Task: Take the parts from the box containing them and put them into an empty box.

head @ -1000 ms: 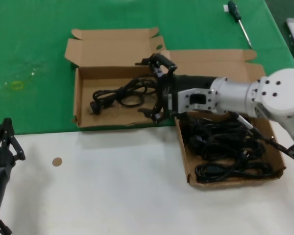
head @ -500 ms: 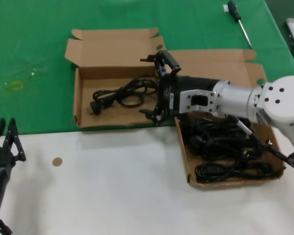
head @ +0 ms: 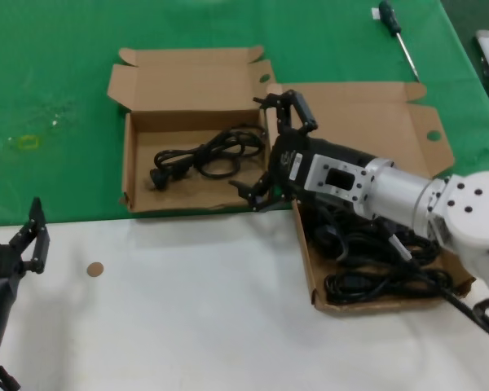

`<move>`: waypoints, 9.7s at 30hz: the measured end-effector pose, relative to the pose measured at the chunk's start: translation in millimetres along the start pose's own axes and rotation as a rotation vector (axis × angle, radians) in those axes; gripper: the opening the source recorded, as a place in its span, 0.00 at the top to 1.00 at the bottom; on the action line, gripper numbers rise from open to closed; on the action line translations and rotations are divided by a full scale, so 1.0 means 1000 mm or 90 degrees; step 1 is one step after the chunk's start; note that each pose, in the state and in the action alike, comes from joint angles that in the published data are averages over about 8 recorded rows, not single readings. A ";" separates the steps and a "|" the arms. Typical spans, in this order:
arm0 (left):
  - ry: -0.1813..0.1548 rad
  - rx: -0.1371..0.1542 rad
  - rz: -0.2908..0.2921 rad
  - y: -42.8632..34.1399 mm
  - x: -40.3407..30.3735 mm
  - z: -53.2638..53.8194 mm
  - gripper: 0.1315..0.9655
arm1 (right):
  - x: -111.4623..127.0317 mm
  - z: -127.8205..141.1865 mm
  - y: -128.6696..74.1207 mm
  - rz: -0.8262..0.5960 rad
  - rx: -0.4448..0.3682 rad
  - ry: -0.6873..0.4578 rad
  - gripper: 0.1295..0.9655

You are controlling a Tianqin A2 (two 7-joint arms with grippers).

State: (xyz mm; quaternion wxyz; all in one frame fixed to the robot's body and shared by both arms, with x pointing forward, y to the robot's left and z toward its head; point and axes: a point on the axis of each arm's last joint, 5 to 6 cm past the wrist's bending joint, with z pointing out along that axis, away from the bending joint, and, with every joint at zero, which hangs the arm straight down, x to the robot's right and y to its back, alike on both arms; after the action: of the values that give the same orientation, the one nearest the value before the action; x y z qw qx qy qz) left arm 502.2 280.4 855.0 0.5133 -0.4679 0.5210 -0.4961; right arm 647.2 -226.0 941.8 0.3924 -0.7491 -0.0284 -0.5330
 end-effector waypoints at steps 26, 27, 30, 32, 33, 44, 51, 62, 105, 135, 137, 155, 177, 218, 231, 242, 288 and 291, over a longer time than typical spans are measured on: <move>0.000 0.000 0.000 0.0000 0.0000 0.000 0.16 | -0.055 -0.046 0.012 0.273 -0.043 0.170 0.00; 0.000 0.000 0.000 0.0000 0.0000 0.000 0.16 | -0.057 -0.049 0.012 0.284 -0.045 0.176 0.00; 0.000 0.000 0.000 0.0000 0.0000 0.000 0.13 | -0.063 -0.056 0.013 0.314 -0.052 0.198 0.00; 0.000 0.000 0.000 0.0000 0.0000 0.000 0.10 | -0.066 -0.060 0.014 0.334 -0.057 0.212 0.00; 0.000 0.000 0.000 0.0000 0.0000 0.000 0.08 | -0.068 -0.063 0.014 0.345 -0.059 0.219 0.00; 0.000 0.000 0.000 0.0000 0.0000 0.000 0.00 | -0.088 -0.091 0.018 0.450 -0.088 0.299 0.00; 0.000 0.000 0.000 0.0000 0.0000 0.000 0.00 | -0.100 -0.110 0.020 0.514 -0.109 0.352 0.00; 0.000 0.000 0.000 0.0000 0.0000 0.000 0.00 | -0.107 -0.124 0.021 0.554 -0.122 0.389 0.00; 0.000 0.000 0.000 0.0000 0.0000 0.000 0.00 | -0.107 -0.124 0.021 0.554 -0.122 0.389 0.00; 0.000 0.000 0.000 0.0000 0.0000 0.000 0.00 | -0.107 -0.124 0.021 0.554 -0.122 0.389 0.00; 0.000 0.000 0.000 0.0000 0.0000 0.000 0.00 | -0.107 -0.124 0.021 0.554 -0.122 0.389 0.00; 0.000 0.000 0.000 0.0000 0.0000 0.000 0.00 | -0.107 -0.124 0.021 0.554 -0.122 0.389 0.00; 0.000 0.000 0.000 0.0000 0.0000 0.000 0.00 | -0.107 -0.124 0.021 0.554 -0.122 0.389 0.00; 0.000 0.000 0.000 0.0000 0.0000 0.000 0.00 | -0.107 -0.124 0.021 0.554 -0.122 0.389 0.00; 0.000 0.000 0.000 0.0000 0.0000 0.000 0.00 | -0.107 -0.124 0.021 0.554 -0.122 0.389 0.00; 0.000 0.000 0.000 0.0000 0.0000 0.000 0.00 | -0.107 -0.124 0.021 0.554 -0.122 0.389 0.00; 0.000 0.000 0.000 0.0000 0.0000 0.000 0.00 | -0.107 -0.124 0.021 0.554 -0.122 0.389 0.00; 0.000 0.000 0.000 0.0000 0.0000 0.000 0.00 | -0.107 -0.124 0.021 0.554 -0.122 0.389 0.00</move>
State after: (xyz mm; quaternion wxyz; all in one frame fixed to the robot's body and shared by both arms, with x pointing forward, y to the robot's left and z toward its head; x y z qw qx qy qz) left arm 502.2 280.4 855.0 0.5133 -0.4679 0.5210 -0.4961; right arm 515.1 -276.8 857.6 0.4971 -0.5350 0.4490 -0.5149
